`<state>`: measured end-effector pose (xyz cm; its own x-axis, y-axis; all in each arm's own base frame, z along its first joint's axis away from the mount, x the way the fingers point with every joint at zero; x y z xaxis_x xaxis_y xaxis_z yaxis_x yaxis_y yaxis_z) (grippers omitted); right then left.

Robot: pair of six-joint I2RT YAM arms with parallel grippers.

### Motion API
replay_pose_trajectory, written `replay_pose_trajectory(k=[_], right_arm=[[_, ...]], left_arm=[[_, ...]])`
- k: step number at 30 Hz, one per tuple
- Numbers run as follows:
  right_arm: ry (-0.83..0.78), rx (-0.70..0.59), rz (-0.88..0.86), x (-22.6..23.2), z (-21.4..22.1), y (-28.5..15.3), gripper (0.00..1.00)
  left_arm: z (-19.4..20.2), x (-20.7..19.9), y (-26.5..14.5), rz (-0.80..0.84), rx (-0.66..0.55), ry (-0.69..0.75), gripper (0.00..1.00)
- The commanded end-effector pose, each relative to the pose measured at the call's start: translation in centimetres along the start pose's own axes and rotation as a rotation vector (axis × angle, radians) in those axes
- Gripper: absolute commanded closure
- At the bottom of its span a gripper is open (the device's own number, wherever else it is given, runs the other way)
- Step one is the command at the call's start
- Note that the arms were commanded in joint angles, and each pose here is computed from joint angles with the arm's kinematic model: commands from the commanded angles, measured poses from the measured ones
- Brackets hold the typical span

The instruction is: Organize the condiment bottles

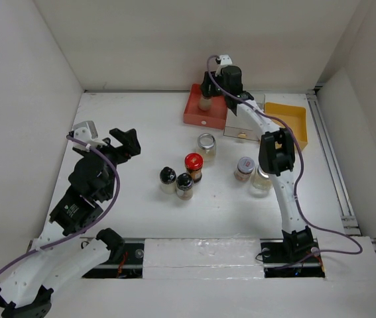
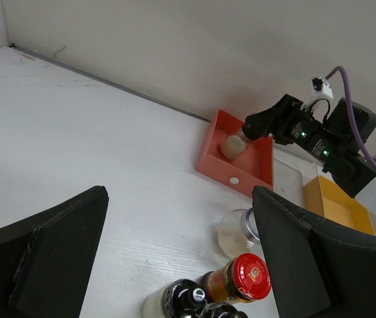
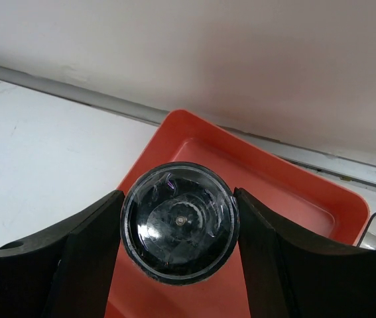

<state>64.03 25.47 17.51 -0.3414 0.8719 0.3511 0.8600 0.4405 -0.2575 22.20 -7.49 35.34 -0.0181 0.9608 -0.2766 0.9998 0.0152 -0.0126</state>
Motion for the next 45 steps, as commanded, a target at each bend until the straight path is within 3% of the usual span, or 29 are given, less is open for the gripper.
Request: replay_pose_trajectory(k=[1, 4, 7, 12, 14, 15, 16, 17, 18, 19, 21, 22, 23, 25, 27, 29, 33, 36, 45], right_arm=[[-0.045, -0.182, -0.056, 3.7, -5.3, -0.1, 0.38], [-0.044, -0.161, -0.05, 3.8, -4.0, 0.3, 0.19], [-0.047, -0.172, -0.07, 4.5, -5.0, -0.4, 0.08], [-0.083, -0.224, -0.102, 6.4, -10.0, -5.3, 0.04], [-0.125, -0.299, -0.106, 8.1, -14.4, -10.0, 0.04], [-0.127, -0.229, -0.062, 6.8, -11.6, -10.5, 0.04], [-0.139, -0.293, -0.063, 8.3, -14.4, -14.6, 0.04], [-0.134, -0.299, -0.035, 7.9, -14.1, -16.2, 0.04], [-0.116, -0.3, 0.027, 6.9, -13.4, -17.5, 0.05], [-0.094, -0.195, 0.092, 4.6, -8.3, -18.1, 0.1], [-0.027, -0.211, 0.183, 3.4, -7.1, -22.4, 0.22], [-0.011, -0.123, 0.235, 1.1, -2.2, -23.3, 0.39], [0.014, -0.139, 0.245, 0.7, -2.3, -25.2, 0.47], [0.016, -0.079, 0.281, -0.7, 0.4, -26.9, 0.5], [0.025, 0.016, 0.325, -1.8, 3.3, -29.1, 0.41], [0.001, 0.095, 0.306, -1.5, 5.2, -30.2, 0.21], [-0.059, 0.232, 0.258, 0.6, 8.0, -31.8, 0.1], [-0.095, 0.33, 0.337, 0.3, 9.5, -33.3, 0.06], [-0.057, 0.416, 0.402, -1.9, 12.6, -33.8, 0.02]], left_arm=[[-0.3, -0.5, 0.3, 0.019, -0.017, -0.007, 0.14], [-0.3, -0.5, 0.3, 0.019, -0.017, -0.007, 0.14], [-0.3, -0.5, 0.3, 0.019, -0.017, -0.007, 0.14], [-0.1, -0.6, 0.5, 0.017, -0.01, -0.002, 0.12], [-0.1, -0.6, 0.5, 0.017, -0.01, -0.002, 0.12], [-0.1, -0.6, 0.5, 0.017, -0.01, -0.002, 0.12], [-0.1, -0.6, 0.5, 0.017, -0.01, -0.002, 0.11], [0.2, -0.7, 0.7, 0.015, -0.002, 0.005, 0.11], [0.2, -0.8, 0.7, 0.023, 0.001, 0.005, 0.11], [0.3, -1.0, 0.7, 0.035, 0.004, 0.005, 0.09], [0.5, -1.2, 0.8, 0.042, 0.013, 0.01, 0.06], [0.5, -1.2, 0.8, 0.042, 0.014, 0.011, 0.06], [0.5, -1.2, 0.8, 0.042, 0.014, 0.011, 0.06], [0.4, -1.5, 0.8, 0.056, 0.01, 0.005, 0.05], [0.4, -1.5, 0.8, 0.056, 0.01, 0.005, 0.05], [0.4, -1.5, 0.8, 0.056, 0.01, 0.005, 0.04], [0.4, -1.5, 0.8, 0.056, 0.01, 0.005, 0.04], [0.4, -1.5, 0.8, 0.056, 0.01, 0.005, 0.04], [0.7, -1.7, 0.9, 0.066, 0.021, 0.011, 0.04]])
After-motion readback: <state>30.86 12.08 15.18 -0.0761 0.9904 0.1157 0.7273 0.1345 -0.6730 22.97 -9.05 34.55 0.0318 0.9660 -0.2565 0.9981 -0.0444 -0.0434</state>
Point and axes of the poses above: each gripper's point midway between its finger pads, its own y axis out along the fingers, its own x axis along the line the jaws close on, z = x × y, the point moved 3 cm from there along -y, back along the fingers, and after that the axes turned 9 degrees about y, right-handed, at the moved point
